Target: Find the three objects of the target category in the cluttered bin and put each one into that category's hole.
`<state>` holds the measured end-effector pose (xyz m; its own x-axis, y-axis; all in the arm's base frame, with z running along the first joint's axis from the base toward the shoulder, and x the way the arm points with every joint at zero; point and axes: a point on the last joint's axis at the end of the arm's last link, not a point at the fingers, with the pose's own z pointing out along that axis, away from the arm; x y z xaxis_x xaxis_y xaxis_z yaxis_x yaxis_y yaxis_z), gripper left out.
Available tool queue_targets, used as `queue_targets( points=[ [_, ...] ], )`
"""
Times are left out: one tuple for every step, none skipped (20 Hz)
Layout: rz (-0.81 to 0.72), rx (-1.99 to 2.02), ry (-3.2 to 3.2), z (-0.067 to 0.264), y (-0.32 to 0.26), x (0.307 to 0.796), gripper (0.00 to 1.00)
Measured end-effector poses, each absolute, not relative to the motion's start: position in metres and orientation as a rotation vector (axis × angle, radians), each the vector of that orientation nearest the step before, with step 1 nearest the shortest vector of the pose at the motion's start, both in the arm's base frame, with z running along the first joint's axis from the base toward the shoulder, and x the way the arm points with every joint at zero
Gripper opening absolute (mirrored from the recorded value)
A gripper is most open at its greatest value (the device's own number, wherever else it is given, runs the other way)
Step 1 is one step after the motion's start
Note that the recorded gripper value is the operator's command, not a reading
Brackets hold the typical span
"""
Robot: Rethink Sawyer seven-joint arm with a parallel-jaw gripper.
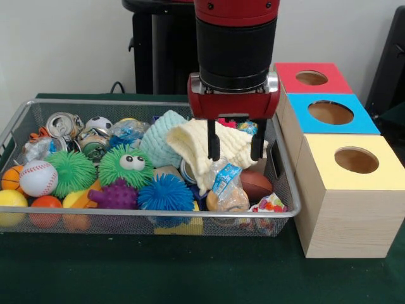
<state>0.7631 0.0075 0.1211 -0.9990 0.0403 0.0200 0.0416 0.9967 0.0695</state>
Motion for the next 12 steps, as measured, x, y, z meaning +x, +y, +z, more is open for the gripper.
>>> queue_targets(
  points=[
    [-0.116, -0.064, -3.121, 0.12, 0.006, 0.764, 1.0],
    [-0.12, -0.064, -3.121, 0.119, 0.005, 0.764, 1.0],
    [-0.125, -0.065, -3.121, 0.118, 0.004, 0.764, 1.0],
    [-0.13, -0.065, -3.121, 0.117, 0.003, 0.764, 1.0],
    [-0.135, -0.063, -3.12, 0.116, 0.001, 0.764, 1.0],
    [-0.146, -0.058, -3.118, 0.113, -0.001, 0.763, 1.0],
    [-0.148, -0.056, -3.116, 0.113, -0.002, 0.762, 1.0],
    [-0.15, -0.056, -3.115, 0.112, -0.003, 0.761, 1.0],
    [-0.155, -0.053, -3.11, 0.112, -0.005, 0.757, 1.0],
    [-0.159, -0.051, -3.105, 0.112, -0.006, 0.754, 1.0],
    [-0.162, -0.05, -3.101, 0.113, -0.006, 0.752, 1.0],
    [-0.17, -0.048, -3.09, 0.115, -0.008, 0.745, 1.0]
  ],
)
